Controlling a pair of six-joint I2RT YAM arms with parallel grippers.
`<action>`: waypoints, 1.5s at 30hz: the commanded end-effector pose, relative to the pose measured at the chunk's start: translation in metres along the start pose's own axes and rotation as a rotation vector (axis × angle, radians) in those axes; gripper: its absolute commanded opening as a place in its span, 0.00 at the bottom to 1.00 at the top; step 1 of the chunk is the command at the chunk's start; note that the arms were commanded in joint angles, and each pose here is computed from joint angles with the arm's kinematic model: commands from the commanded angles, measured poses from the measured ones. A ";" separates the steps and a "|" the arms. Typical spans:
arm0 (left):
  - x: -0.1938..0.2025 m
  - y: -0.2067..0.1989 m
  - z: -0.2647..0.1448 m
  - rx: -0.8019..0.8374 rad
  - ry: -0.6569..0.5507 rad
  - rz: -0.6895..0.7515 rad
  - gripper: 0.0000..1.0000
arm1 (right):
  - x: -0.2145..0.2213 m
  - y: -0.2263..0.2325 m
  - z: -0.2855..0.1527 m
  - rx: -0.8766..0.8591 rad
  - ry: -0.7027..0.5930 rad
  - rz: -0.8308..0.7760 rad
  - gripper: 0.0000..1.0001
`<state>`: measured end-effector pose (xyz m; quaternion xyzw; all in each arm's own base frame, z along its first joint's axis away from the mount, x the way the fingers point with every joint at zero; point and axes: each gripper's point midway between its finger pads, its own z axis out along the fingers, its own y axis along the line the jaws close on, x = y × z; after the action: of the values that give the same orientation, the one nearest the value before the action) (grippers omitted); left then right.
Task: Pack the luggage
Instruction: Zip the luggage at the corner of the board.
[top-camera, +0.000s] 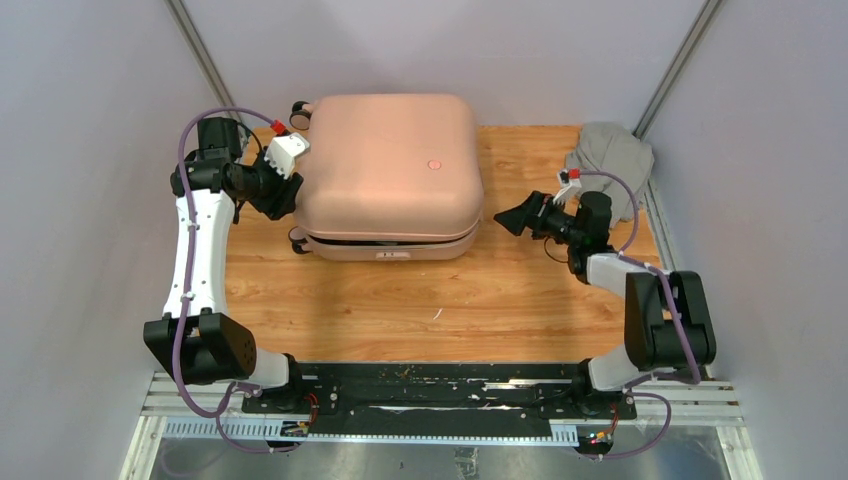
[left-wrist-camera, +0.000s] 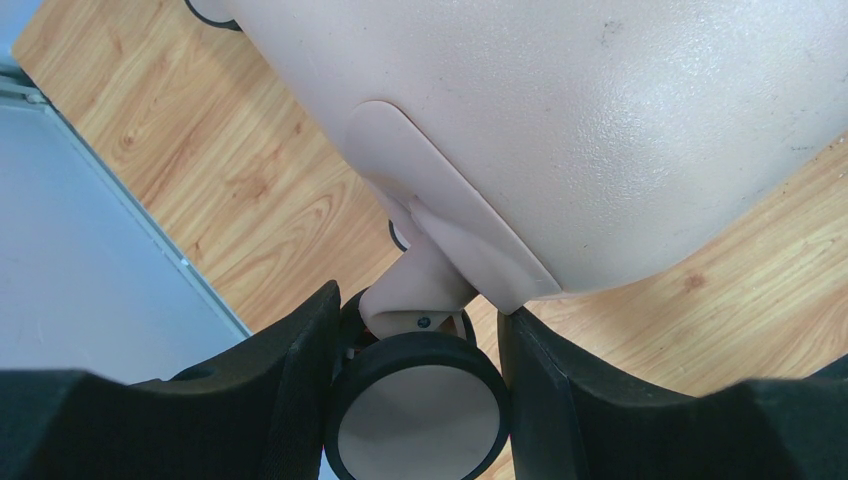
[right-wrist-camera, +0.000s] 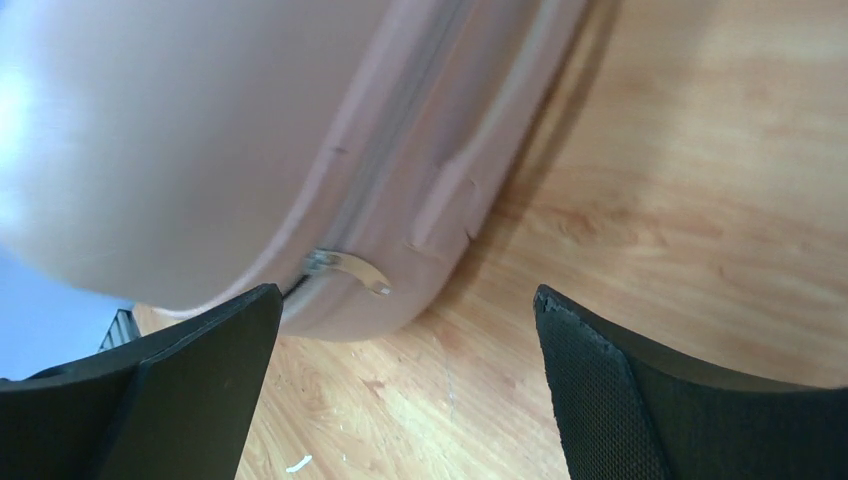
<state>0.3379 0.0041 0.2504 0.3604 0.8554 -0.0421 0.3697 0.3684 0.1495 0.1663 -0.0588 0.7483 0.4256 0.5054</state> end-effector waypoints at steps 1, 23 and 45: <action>-0.043 0.013 -0.013 -0.052 -0.148 0.032 0.00 | 0.019 -0.027 0.011 0.089 0.106 0.135 1.00; -0.038 0.018 -0.013 -0.082 -0.119 0.037 0.00 | 0.043 0.042 0.067 -0.446 0.205 0.165 0.76; -0.042 0.020 -0.016 -0.091 -0.127 0.040 0.00 | 0.066 0.078 0.021 -0.502 0.200 0.276 0.46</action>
<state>0.3405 0.0082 0.2512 0.3612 0.8567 -0.0313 0.3669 0.3295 0.2243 0.1336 -0.0700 0.6932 0.6375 0.3288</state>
